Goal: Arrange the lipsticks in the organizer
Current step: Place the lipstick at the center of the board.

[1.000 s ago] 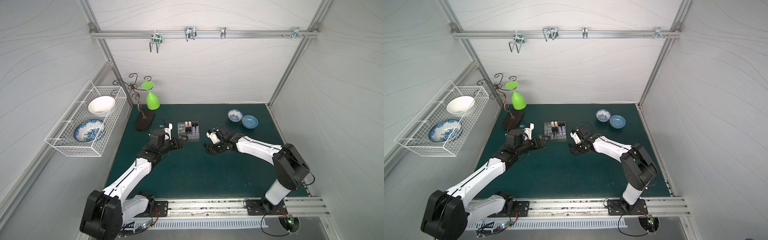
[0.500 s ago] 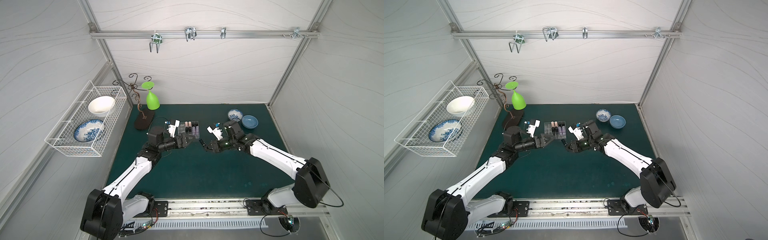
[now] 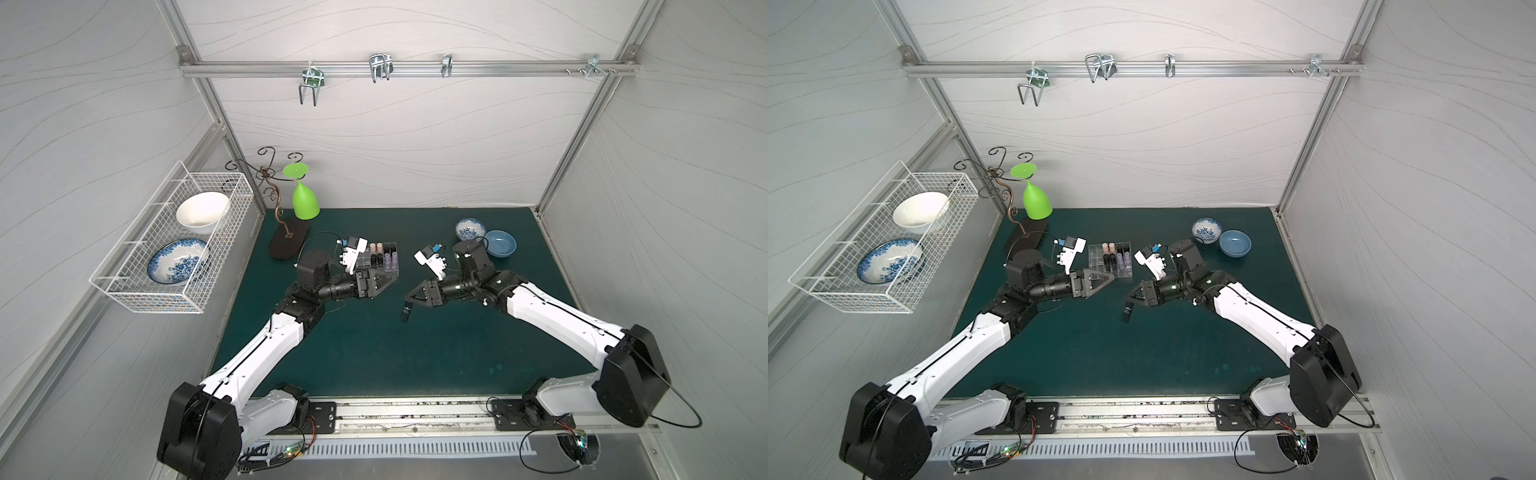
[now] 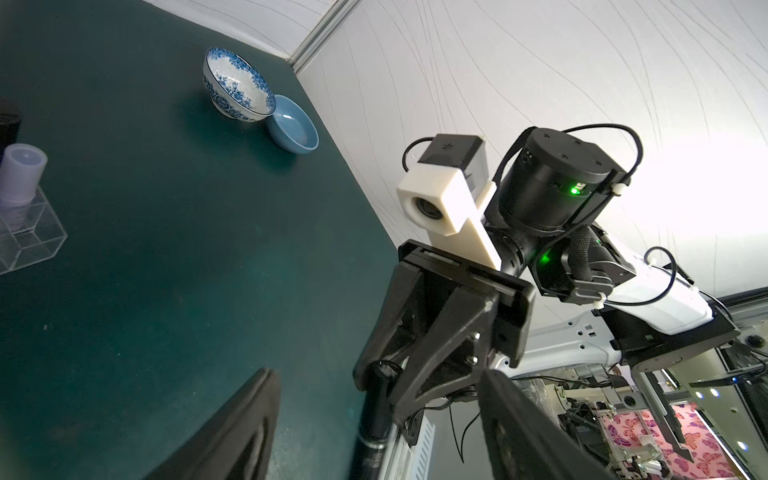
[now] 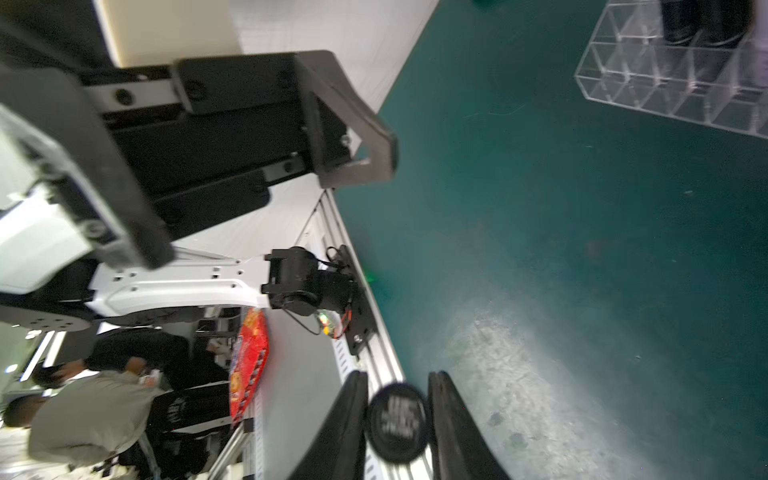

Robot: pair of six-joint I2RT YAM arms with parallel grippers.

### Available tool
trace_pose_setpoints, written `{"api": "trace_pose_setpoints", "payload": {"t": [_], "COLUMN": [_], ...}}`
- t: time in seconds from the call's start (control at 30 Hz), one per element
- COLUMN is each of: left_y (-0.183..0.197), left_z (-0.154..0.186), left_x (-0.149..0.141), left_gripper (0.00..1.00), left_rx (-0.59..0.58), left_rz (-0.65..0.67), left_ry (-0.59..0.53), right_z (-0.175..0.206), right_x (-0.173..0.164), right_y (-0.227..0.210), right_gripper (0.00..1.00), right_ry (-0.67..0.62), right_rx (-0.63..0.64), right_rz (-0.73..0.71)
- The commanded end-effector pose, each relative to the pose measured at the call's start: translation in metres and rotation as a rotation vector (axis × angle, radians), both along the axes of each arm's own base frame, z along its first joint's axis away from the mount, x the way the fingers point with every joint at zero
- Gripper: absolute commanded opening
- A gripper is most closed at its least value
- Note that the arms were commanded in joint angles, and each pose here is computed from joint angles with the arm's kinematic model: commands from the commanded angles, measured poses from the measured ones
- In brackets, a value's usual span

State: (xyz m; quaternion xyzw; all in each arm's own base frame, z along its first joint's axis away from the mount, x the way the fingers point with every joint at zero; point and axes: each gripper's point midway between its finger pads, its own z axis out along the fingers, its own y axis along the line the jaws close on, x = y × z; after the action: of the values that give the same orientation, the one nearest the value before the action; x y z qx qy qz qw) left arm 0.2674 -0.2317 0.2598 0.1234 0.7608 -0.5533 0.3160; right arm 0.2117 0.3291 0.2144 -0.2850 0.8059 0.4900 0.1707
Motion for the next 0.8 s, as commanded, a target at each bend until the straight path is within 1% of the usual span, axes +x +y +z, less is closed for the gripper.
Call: {"api": "trace_pose_setpoints", "payload": {"t": [0.0,0.07,0.17,0.27,0.53,0.6,0.67,0.77], "left_y": [0.002,0.003,0.007,0.01,0.013,0.013,0.013,0.013], "left_z": [0.019,0.02,0.017,0.012,-0.002,-0.003,-0.003,-0.005], "left_x": [0.005,0.006,0.009,0.01,0.017,0.017,0.018,0.019], "left_gripper": [0.77,0.76,0.74,0.74,0.73,0.73,0.73,0.74], "left_rx": [0.01,0.011,0.029,0.056,0.099,0.104,0.105,0.106], "left_rz": [0.022,0.039,0.071,0.09,0.121,0.121,0.121,0.12], "left_ry": [-0.082,-0.087,-0.086,-0.082,-0.057,-0.055,-0.054,-0.049], "right_z": [-0.036,-0.056,-0.082,-0.102,-0.131,-0.142,-0.154,-0.171], "right_x": [0.02,0.034,0.049,0.065,0.116,0.123,0.126,0.129], "right_y": [-0.018,-0.026,-0.031,-0.034,-0.014,-0.011,-0.011,-0.019], "right_gripper": [0.27,0.26,0.26,0.25,0.25,0.25,0.25,0.27], "right_ry": [-0.039,-0.055,-0.059,-0.063,-0.07,-0.02,0.057,0.156], "right_rx": [-0.209,-0.323,-0.445,-0.519,-0.632,-0.639,-0.63,-0.61], "right_rz": [-0.095,-0.132,-0.153,-0.189,-0.241,-0.251,-0.268,-0.3]}}
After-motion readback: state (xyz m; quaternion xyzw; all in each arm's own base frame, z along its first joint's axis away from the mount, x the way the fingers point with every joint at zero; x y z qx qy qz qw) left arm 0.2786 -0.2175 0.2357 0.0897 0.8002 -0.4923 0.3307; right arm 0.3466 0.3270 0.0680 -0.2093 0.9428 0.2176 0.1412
